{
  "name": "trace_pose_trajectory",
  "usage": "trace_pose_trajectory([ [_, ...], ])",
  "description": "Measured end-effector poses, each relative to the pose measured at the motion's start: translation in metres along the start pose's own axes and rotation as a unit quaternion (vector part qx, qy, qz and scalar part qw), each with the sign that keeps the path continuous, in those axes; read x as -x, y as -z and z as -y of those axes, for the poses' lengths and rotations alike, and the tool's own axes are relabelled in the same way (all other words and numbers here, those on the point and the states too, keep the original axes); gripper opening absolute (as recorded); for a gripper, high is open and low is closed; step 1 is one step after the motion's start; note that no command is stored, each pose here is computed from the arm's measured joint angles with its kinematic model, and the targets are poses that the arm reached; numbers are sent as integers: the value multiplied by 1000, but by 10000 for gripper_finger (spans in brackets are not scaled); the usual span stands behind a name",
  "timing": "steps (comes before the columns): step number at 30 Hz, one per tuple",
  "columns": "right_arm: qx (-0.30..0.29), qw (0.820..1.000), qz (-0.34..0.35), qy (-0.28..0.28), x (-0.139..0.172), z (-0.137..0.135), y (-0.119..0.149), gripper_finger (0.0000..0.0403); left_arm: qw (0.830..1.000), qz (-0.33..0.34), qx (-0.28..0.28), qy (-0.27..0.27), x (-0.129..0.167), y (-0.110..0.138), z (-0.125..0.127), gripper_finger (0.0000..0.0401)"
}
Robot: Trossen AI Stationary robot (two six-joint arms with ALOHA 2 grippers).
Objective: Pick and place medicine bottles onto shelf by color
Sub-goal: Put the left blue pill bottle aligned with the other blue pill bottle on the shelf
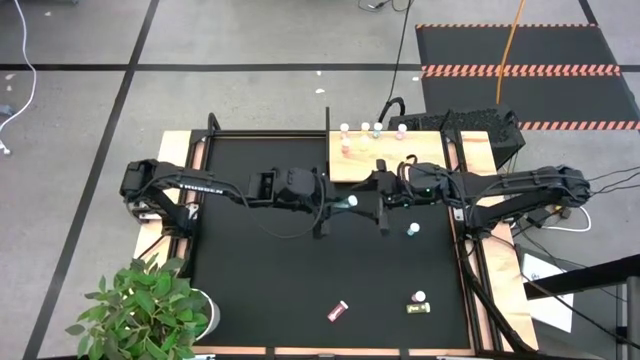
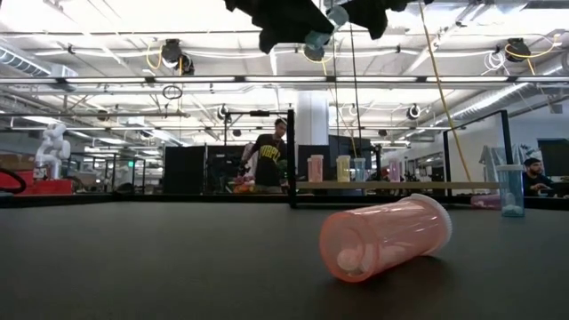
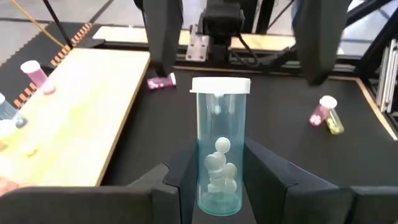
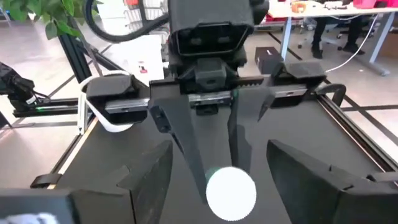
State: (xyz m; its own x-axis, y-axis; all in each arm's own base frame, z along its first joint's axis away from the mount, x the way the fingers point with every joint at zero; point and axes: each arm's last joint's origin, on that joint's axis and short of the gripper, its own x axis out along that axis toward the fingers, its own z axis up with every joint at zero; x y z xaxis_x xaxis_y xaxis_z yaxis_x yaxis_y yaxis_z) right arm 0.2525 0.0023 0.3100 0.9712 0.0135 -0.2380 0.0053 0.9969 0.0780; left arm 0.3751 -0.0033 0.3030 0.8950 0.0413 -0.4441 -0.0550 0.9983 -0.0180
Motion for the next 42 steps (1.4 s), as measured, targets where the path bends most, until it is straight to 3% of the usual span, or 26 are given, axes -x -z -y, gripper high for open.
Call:
trace_pose_trajectory([
  [20,-21,999,29,6,19,3,-11,191,997,71,-30,1,1,-14,0,115],
  [42,-18,1000,21,-8,25,6,-11,172,995,96,-28,1,2,-18,0,115],
])
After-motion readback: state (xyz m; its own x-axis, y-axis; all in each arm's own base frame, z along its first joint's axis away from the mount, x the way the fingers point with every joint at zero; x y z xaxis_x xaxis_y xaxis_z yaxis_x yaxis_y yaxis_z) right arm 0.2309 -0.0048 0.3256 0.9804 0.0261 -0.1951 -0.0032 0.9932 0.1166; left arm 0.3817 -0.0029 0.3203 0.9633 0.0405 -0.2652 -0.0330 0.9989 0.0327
